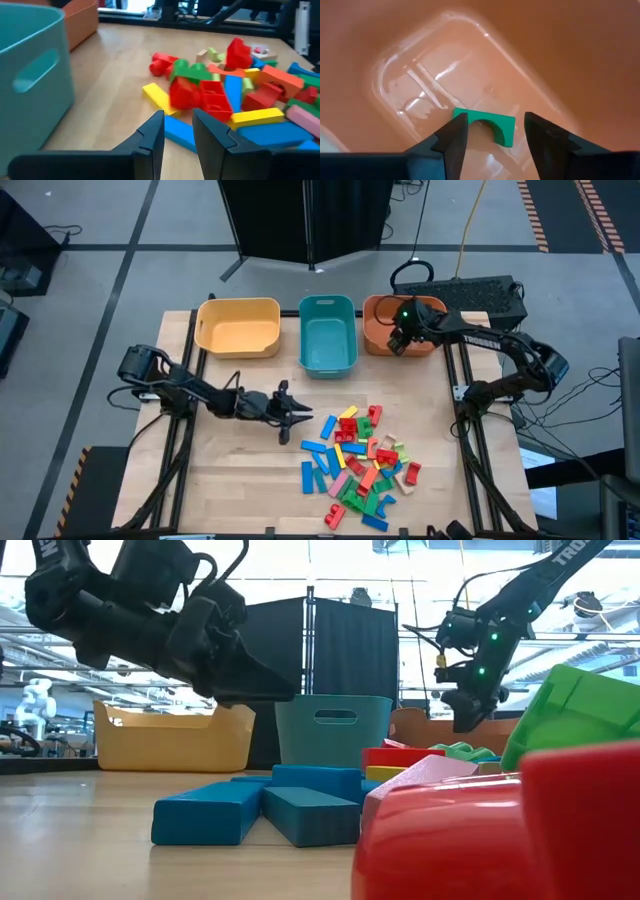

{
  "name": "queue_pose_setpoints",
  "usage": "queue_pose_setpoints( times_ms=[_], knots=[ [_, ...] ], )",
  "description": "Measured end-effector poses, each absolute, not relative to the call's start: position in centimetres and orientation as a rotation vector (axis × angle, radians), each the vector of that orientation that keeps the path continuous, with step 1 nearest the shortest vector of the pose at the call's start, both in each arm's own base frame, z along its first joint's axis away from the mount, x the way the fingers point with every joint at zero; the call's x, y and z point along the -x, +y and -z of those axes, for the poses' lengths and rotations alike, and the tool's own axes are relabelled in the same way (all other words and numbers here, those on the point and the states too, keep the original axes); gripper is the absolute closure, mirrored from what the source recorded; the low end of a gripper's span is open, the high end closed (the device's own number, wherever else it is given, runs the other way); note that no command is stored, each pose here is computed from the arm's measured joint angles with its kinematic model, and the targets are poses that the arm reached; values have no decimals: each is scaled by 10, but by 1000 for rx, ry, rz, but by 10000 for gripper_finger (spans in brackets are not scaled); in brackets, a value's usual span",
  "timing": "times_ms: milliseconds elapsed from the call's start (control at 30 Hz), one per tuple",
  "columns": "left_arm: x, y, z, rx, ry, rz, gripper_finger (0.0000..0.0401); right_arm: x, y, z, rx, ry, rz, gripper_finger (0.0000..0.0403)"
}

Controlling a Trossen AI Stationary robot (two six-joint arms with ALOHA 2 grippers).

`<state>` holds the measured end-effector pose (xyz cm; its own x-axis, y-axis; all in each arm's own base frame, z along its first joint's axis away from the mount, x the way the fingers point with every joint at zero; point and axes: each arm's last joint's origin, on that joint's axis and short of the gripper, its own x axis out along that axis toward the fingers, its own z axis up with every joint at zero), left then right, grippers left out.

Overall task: Sort blocks by size
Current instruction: Put the light green arch block into the orange bin

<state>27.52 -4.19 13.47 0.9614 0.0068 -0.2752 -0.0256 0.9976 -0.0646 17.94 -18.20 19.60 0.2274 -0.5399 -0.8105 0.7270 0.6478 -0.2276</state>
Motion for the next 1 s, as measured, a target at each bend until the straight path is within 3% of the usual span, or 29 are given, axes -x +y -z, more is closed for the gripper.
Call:
queue_pose_setpoints(
  times_ms=[200, 400, 533, 1000],
  knots=[
    [-282, -49, -143, 14, 244, -7, 308, -177, -166, -223, -170, 912, 861, 222],
    [-291, -51, -151, -15, 218, -14, 308, -175, -135, -245, -221, 808, 645, 224],
    [-299, -52, -148, -37, 228, -14, 308, -175, -118, -247, -264, 836, 525, 236],
    [-336, -61, -119, -75, 294, -6, 308, -187, -69, -243, -309, 934, 367, 268]
  ],
)
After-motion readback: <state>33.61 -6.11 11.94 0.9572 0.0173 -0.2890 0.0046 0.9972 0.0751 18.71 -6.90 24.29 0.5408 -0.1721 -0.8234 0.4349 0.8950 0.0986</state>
